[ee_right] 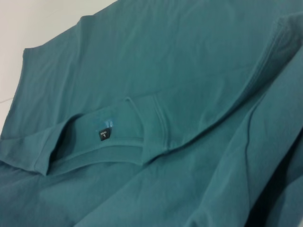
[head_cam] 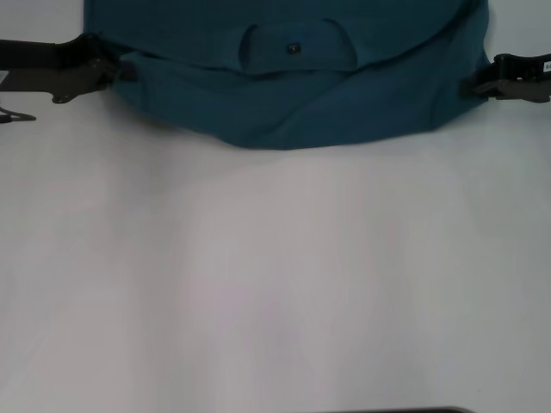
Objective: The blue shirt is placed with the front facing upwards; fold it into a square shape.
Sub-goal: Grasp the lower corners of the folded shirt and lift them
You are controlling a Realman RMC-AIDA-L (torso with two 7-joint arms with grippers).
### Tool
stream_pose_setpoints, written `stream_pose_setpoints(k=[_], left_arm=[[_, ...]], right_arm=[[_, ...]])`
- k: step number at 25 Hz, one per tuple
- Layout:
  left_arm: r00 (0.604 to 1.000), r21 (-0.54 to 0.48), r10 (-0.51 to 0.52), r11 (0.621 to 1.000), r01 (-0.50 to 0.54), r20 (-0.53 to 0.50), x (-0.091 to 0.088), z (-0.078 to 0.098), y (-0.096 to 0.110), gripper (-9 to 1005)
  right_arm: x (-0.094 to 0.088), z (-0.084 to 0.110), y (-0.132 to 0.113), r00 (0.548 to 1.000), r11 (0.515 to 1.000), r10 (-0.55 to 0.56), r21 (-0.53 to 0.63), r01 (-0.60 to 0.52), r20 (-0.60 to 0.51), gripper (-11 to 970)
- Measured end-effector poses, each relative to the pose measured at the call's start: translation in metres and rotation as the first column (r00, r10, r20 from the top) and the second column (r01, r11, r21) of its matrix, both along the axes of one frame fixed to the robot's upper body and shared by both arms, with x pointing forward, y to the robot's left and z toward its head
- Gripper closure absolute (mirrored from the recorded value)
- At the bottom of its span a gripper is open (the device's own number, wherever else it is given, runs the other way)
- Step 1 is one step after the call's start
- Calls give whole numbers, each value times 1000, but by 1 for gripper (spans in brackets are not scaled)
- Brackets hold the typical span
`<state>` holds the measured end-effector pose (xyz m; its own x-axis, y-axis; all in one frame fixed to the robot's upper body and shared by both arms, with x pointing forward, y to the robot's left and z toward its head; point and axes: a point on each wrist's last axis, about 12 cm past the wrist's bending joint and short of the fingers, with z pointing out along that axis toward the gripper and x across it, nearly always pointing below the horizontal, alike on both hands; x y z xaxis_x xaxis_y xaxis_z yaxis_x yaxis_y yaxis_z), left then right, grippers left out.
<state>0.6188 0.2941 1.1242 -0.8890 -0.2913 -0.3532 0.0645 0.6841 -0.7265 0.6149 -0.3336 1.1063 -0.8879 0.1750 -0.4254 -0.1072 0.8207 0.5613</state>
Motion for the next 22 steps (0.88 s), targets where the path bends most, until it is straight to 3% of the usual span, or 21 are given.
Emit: stream_pose_setpoints(k=[7, 10, 15, 22], left_arm=[[1000, 6, -5, 1000, 5, -8, 0, -1, 0, 984], [999, 19, -33, 999, 33, -24, -4, -1, 4, 984], [980, 58, -175, 982, 181, -97, -20, 4, 17, 983], [901, 80, -368, 915, 395, -230, -51, 10, 24, 984]], right_arm=[[-1, 1, -6, 1000, 1000, -4, -22, 3, -24, 904], [-5, 4, -8, 998, 999, 36, -31, -38, -56, 920], [-22, 18, -17, 978, 987, 154, -16, -158, -144, 948], [-52, 24, -21, 906, 950, 296, -8, -313, -301, 947]])
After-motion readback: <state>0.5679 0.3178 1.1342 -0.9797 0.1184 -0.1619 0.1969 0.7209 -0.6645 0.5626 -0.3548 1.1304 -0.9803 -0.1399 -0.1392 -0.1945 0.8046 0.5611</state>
